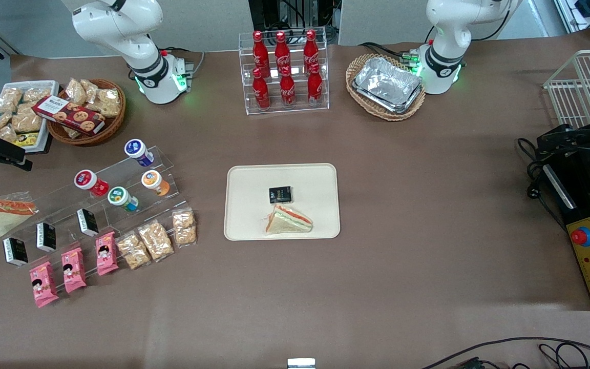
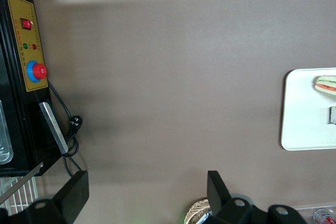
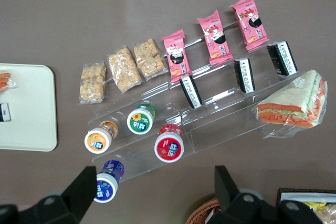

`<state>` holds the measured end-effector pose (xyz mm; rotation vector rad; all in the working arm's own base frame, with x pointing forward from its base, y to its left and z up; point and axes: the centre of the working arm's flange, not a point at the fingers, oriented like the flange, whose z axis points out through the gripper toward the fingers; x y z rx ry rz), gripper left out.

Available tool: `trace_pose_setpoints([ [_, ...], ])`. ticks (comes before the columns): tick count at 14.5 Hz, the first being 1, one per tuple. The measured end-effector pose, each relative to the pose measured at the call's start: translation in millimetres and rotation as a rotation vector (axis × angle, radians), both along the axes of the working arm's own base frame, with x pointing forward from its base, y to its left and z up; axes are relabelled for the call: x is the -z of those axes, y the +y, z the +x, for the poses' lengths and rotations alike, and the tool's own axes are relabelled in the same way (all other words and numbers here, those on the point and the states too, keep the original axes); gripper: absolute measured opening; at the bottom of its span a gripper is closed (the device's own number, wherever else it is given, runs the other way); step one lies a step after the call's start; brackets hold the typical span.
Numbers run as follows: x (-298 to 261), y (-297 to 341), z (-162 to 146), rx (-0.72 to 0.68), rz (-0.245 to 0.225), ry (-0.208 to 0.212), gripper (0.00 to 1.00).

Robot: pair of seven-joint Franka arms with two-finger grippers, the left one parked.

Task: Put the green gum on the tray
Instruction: 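Move the right gripper toward the green-lidded cup on the acrylic rack, then lower the right gripper onto the green-lidded cup and close on it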

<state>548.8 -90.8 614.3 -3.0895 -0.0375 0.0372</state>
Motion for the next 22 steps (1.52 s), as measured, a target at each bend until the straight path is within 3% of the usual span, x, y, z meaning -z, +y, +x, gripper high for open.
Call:
trace_pose_setpoints([
  [10, 21.2, -1.6, -15.0, 0.002, 0.026, 0.063, 1.0],
  [15, 58.9, 9.0, -32.2, -0.009, 0.053, 0.006, 1.0],
  [22, 137.3, 62.5, -29.9, -0.081, 0.039, -0.024, 1.0],
])
